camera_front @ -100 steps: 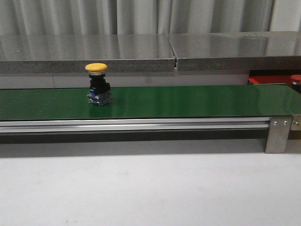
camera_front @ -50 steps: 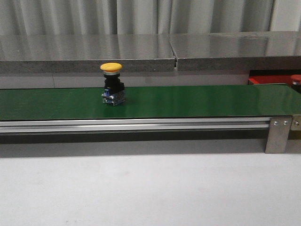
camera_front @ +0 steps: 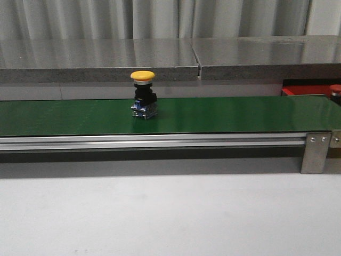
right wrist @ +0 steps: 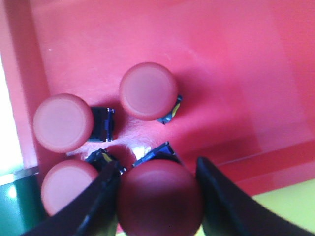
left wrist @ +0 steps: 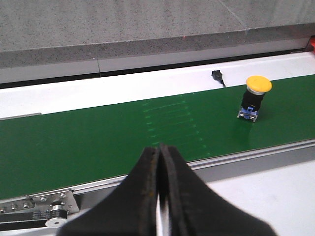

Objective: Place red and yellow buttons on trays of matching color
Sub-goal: 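Carry the red button into the red tray and open the right gripper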

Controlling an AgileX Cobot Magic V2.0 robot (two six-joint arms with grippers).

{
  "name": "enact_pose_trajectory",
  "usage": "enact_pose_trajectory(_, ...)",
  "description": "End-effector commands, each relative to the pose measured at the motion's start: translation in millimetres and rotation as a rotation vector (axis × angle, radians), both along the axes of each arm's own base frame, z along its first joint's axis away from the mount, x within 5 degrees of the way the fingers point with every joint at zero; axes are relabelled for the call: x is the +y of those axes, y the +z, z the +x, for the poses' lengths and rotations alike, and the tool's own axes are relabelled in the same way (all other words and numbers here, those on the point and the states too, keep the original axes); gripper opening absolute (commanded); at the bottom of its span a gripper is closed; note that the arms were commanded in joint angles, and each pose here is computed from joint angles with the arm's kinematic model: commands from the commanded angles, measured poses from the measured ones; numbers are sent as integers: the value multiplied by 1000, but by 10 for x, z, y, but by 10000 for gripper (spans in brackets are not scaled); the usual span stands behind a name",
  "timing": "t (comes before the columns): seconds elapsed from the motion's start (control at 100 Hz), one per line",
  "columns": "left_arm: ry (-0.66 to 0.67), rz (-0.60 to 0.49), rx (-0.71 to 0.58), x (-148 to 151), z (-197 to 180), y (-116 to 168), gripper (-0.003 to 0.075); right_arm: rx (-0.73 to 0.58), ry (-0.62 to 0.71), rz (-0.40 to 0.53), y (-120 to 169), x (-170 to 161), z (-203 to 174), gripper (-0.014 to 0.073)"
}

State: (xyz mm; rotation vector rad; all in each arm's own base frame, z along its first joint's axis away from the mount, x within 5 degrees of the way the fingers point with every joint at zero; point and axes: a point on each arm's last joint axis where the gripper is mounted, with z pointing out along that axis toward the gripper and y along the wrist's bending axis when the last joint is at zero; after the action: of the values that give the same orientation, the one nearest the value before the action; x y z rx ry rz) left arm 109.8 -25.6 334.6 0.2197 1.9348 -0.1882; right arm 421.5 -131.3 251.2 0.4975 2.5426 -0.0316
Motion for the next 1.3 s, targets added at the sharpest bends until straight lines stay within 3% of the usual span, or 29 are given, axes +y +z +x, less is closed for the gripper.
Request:
enact_pose_trajectory(0.0,7,-33,-92,-3,12,150,-19,-123,-12,-41,285,-32,10,236)
enact_pose_trajectory(0.42,7,-33,-94,-3,12,152,-19,-112,-19,-22,37,-63,127,246)
enact_pose_trajectory(0.47,7,-33,-94,-3,12,152,-19,-116,-21,-18,38,-60,129,286)
enact_pose_trajectory(0.64,7,-33,-94,-3,12,152,-19,-130,-26,-5,48,-54,139,542)
enact_pose_trajectory(0.8,7,-33,-94,-3,12,152,-19,-119,-25,-1,48,-50,129,549)
enact_pose_trajectory(1.29,7,-33,-94,-3,12,152,-19,-286,20,-79,824,166,-274,549)
